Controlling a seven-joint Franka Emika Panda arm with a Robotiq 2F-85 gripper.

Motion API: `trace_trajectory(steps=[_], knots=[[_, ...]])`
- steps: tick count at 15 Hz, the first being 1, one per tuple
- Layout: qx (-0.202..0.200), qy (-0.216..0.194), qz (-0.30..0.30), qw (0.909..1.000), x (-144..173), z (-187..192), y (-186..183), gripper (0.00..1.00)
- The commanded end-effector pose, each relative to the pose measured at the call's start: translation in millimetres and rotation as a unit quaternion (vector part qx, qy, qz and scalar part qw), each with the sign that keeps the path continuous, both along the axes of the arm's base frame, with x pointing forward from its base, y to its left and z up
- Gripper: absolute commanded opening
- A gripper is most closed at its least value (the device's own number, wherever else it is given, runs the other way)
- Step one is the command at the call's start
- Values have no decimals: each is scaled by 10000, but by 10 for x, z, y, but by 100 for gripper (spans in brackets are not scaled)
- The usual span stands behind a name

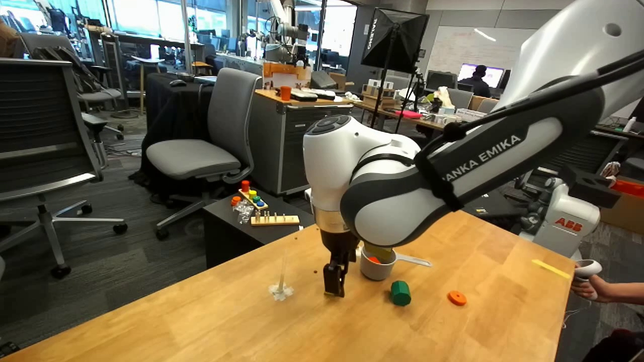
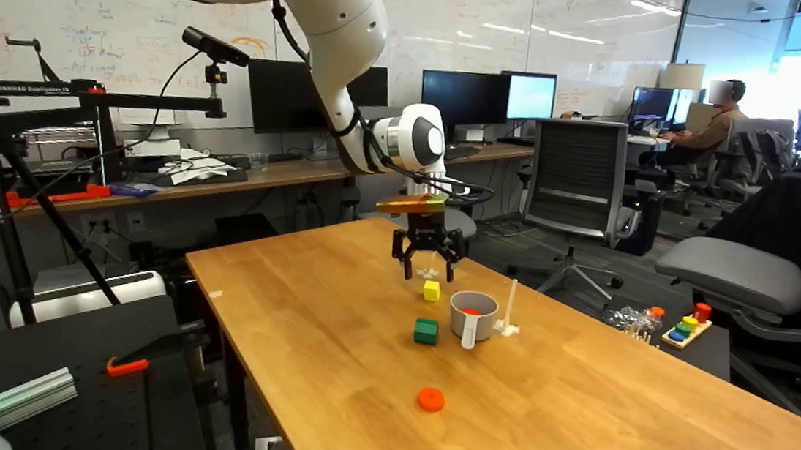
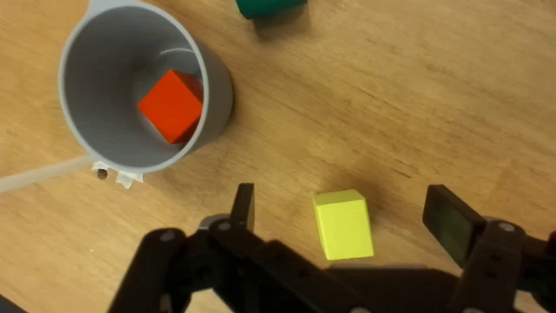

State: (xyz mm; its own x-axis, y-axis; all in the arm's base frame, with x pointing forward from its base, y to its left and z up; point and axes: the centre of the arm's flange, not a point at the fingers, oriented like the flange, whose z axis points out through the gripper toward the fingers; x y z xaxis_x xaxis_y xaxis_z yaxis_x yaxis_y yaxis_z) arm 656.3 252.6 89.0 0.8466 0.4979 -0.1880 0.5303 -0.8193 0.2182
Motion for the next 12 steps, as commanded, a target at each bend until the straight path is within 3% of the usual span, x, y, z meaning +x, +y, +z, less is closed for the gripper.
trace_trajectory(steps=[1, 7, 8, 9, 12], knots=[[-139, -213, -226, 9994, 244, -85, 127, 100], [-222, -225, -345, 9989, 367, -327, 214, 100], [-242, -278, -345, 9987, 391, -342, 232, 75], [-259, -319, -330, 9986, 408, -357, 241, 75], [-286, -410, -357, 9981, 460, -356, 246, 49]])
